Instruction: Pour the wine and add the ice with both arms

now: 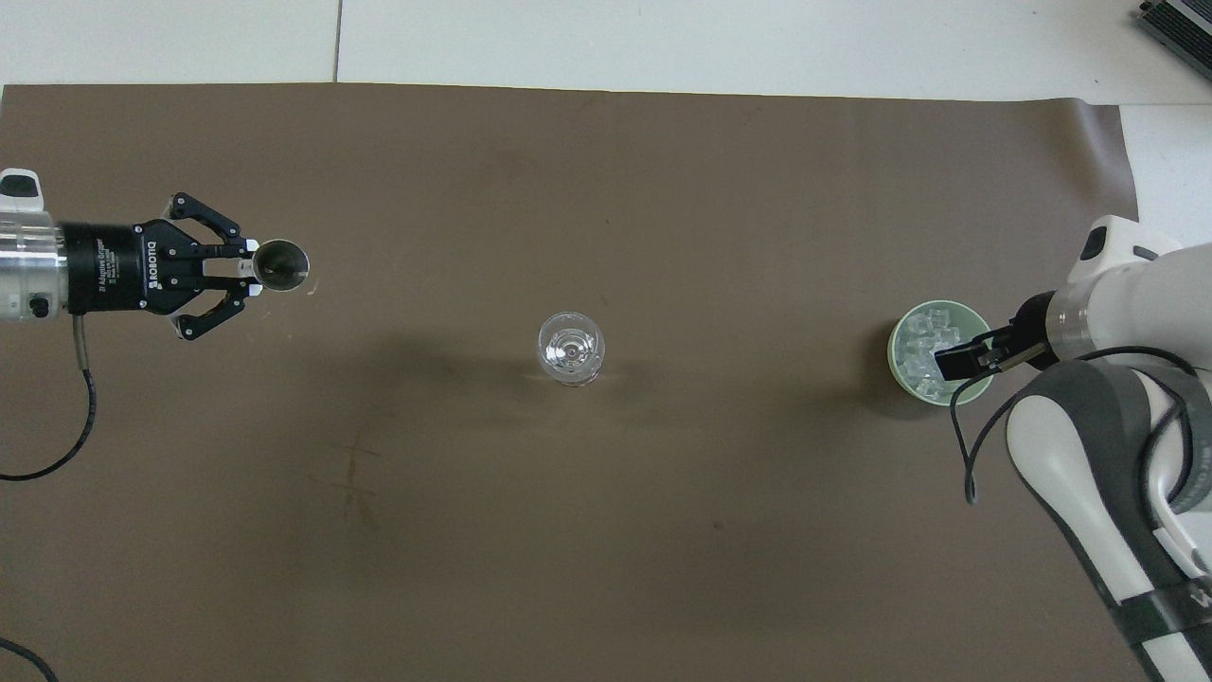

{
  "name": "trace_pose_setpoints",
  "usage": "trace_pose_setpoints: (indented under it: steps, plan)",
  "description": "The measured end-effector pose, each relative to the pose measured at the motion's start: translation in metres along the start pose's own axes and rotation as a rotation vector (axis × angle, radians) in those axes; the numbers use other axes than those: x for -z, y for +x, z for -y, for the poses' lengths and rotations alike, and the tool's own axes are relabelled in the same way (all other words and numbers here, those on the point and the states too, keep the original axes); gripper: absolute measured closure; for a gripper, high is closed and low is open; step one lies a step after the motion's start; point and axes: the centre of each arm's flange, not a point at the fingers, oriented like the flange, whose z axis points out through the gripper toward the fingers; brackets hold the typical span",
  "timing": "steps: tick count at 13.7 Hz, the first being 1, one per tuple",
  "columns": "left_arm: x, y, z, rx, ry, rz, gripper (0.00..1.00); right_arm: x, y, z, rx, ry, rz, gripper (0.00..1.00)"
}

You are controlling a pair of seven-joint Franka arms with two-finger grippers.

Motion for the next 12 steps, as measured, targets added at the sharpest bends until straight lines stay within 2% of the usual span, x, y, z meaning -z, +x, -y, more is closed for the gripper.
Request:
trace_pose_setpoints:
  steps: [3,6,8,10,12]
  plan:
    - [0.002,0.019,0.005,0.079,-0.044,0.069,0.8,-0.028,0.005,-0.002,0.005,-0.013,-0.021,0.0]
    - [0.004,0.043,0.011,0.162,-0.089,0.125,0.8,-0.056,0.008,-0.005,0.032,-0.012,-0.012,0.0]
    - [0.007,0.067,0.017,0.243,-0.137,0.188,0.8,-0.07,0.006,-0.009,0.052,-0.01,0.007,0.0]
    - [0.008,0.09,0.023,0.32,-0.182,0.246,0.8,-0.076,-0.001,-0.019,0.058,-0.019,0.026,0.04]
    - [0.005,0.107,0.032,0.375,-0.226,0.298,0.8,-0.079,-0.005,-0.022,0.056,-0.018,0.033,0.19]
